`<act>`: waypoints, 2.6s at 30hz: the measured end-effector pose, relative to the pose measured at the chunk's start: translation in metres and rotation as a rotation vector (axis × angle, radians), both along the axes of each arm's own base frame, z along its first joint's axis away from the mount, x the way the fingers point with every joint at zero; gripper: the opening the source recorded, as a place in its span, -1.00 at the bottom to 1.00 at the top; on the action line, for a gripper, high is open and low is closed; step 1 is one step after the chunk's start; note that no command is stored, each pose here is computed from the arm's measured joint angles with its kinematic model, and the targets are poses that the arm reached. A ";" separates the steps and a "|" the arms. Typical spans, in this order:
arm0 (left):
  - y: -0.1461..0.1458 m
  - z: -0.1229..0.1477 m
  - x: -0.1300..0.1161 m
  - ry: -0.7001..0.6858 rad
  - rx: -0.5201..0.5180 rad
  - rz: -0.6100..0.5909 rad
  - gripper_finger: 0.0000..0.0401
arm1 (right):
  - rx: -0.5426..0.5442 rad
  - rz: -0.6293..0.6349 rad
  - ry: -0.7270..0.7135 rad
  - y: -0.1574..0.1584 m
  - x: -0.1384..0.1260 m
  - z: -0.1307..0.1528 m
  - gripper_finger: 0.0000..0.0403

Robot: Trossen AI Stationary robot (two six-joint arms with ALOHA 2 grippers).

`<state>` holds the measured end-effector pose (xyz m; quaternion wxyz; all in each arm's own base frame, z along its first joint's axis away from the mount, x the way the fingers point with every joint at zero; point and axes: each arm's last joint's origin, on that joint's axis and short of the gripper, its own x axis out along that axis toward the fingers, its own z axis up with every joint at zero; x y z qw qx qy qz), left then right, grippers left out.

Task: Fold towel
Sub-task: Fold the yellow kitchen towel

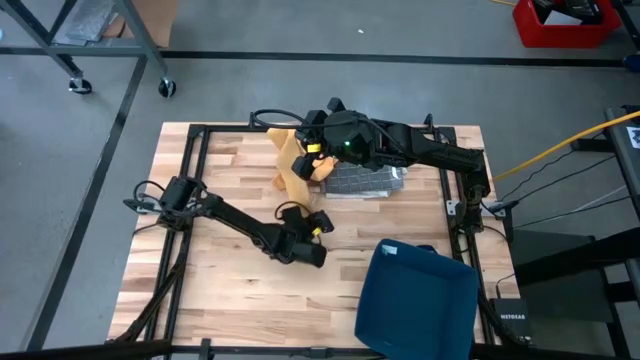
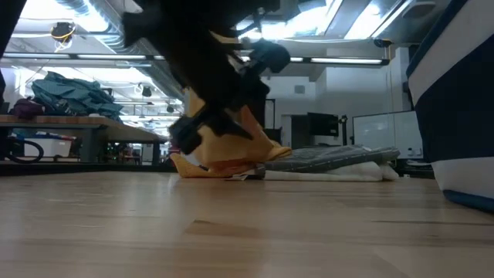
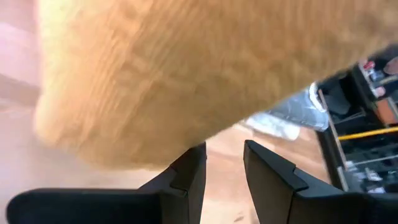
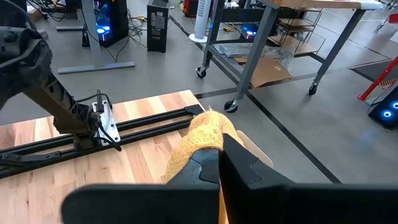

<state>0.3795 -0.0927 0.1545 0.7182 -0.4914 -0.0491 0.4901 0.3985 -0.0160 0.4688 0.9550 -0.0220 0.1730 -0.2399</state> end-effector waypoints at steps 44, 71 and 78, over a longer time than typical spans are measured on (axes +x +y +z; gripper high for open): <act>-0.040 -0.012 -0.055 0.694 0.374 -0.274 -0.88 | -0.019 0.008 0.039 0.000 -0.001 -0.002 -1.00; -0.025 -0.012 -0.018 0.501 0.078 -0.388 -0.05 | -0.019 0.010 0.032 0.000 0.001 -0.003 -1.00; -0.009 -0.006 -0.006 0.341 0.105 -0.235 -0.04 | -0.019 0.009 0.029 0.000 0.001 -0.003 -1.00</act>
